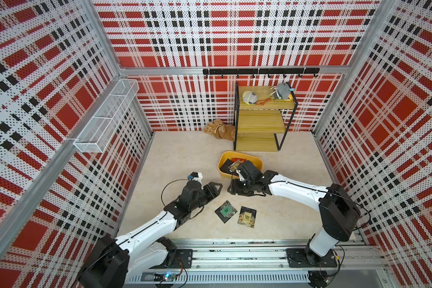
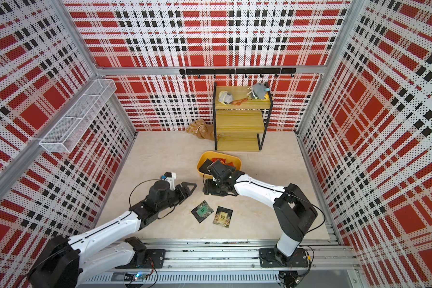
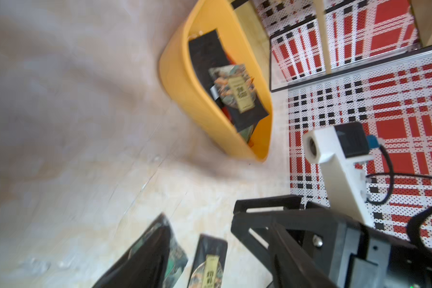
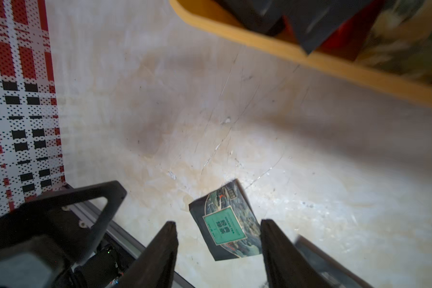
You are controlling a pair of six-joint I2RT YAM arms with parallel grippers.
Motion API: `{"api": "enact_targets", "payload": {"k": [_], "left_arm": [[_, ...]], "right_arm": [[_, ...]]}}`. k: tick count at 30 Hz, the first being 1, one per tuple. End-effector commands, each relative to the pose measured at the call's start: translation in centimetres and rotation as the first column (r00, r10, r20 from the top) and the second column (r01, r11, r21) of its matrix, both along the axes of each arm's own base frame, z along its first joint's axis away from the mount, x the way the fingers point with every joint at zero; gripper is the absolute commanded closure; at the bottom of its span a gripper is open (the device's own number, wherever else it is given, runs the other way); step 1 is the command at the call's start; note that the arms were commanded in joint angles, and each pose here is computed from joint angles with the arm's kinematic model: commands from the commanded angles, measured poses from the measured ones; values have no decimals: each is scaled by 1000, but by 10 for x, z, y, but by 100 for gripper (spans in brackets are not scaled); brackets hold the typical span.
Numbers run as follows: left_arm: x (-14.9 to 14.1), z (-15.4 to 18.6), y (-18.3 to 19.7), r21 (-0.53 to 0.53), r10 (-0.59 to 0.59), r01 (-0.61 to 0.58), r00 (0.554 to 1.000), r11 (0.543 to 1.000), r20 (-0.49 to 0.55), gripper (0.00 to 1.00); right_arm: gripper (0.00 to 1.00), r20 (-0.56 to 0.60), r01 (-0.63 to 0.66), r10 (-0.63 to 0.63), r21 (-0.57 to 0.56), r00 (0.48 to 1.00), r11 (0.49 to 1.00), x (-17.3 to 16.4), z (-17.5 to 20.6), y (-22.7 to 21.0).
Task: Put the tea bags into the storage box
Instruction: Pick up the tea bag from the center of the board.
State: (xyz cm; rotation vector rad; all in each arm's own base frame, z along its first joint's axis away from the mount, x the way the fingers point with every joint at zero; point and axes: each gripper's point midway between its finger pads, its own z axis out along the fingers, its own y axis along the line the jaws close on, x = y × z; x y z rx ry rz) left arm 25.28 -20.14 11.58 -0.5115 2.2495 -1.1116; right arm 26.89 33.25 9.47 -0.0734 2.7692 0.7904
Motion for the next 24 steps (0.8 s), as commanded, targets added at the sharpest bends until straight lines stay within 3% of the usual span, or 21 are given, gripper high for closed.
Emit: {"api": "enact_targets", "payload": {"k": [1,11,14,19,23,24], "left_arm": [[-19,-17,10,-41,60,-62,997,997,-55,33],[-46,-53,22,-72,59,-69,990,995,-129,33],[-52,-57,21,-94,51,-65,989,993,-142,33],[-56,-60,20,-104,49,-65,988,992,-148,33],[-61,-65,17,-117,37,-56,986,992,-161,33],[-62,-66,15,-115,32,-51,986,992,-166,33]], "right_arm": [[40,-21,9,-8,34,1000,999,-3,-11,17],[45,-114,-40,45,46,992,998,-20,-39,29],[58,-120,-57,60,27,991,998,-26,-41,31],[70,-128,-60,62,13,990,998,-34,-49,32],[99,-138,-64,64,9,988,998,-37,-56,31],[100,-141,-63,64,5,988,998,-37,-57,30]]}}
